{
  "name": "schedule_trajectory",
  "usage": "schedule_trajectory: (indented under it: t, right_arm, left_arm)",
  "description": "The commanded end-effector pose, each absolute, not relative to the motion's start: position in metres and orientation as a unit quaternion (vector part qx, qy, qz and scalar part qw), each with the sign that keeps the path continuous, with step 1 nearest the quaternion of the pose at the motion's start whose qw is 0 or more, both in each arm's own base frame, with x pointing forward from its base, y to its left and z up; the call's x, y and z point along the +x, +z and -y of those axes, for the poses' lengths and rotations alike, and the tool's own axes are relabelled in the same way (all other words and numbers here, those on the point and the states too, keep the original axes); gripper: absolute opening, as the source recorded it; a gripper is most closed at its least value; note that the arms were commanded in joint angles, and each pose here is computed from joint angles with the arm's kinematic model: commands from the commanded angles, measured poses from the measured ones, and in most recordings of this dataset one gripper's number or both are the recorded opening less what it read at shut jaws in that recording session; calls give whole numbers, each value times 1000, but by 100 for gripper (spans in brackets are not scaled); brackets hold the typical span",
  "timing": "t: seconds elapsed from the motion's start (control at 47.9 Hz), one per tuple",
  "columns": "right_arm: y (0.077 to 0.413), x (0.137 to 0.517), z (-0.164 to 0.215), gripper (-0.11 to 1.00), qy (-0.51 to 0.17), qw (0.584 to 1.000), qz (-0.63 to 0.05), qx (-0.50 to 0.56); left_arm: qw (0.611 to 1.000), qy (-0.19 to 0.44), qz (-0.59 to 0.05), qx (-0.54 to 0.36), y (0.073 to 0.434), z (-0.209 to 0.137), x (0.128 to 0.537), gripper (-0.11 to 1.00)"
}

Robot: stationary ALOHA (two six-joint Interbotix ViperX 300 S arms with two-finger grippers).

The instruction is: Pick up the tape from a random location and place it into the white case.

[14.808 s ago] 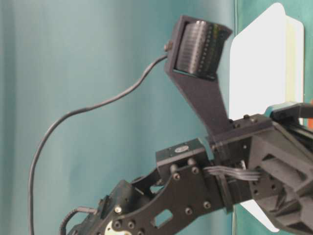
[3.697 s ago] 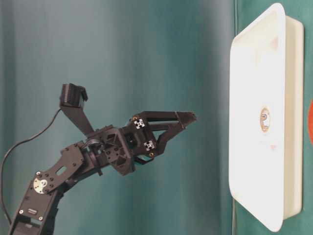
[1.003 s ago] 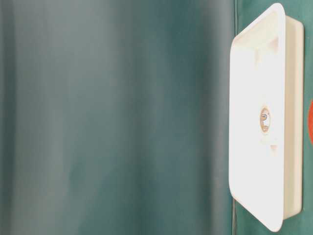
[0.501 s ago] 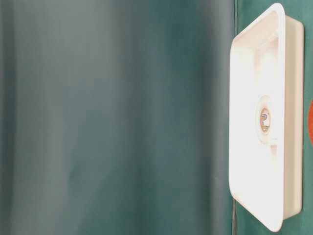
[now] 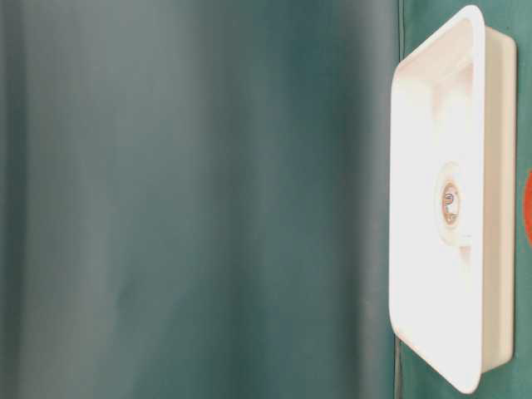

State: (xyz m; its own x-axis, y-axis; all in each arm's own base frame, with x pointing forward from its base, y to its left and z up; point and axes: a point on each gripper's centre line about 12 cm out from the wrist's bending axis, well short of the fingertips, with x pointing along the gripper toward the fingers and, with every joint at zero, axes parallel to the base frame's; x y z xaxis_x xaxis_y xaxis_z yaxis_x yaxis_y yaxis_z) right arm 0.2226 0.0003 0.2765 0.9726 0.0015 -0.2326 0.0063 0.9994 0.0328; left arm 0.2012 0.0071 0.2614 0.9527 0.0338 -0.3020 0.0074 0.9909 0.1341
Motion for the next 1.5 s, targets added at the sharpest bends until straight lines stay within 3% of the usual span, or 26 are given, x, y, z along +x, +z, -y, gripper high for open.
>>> schedule_trajectory:
  t: [0.0,0.313,1.149,1.483]
  right_arm:
    - [287,226,0,91,-1,994,-104,20]
    - [286,235,0,91,-2,994,-109,21]
    - [293,348,1,91,-3,989,-144,18]
    - [288,360,3,91,-8,984,-175,21]
  left_arm:
    - [987,8,-143,67,268,-7,203,86]
    - [987,8,-144,67,267,-7,203,86]
    - [987,5,-147,59,266,-6,205,86]
    - [987,4,-147,58,266,-5,205,86]
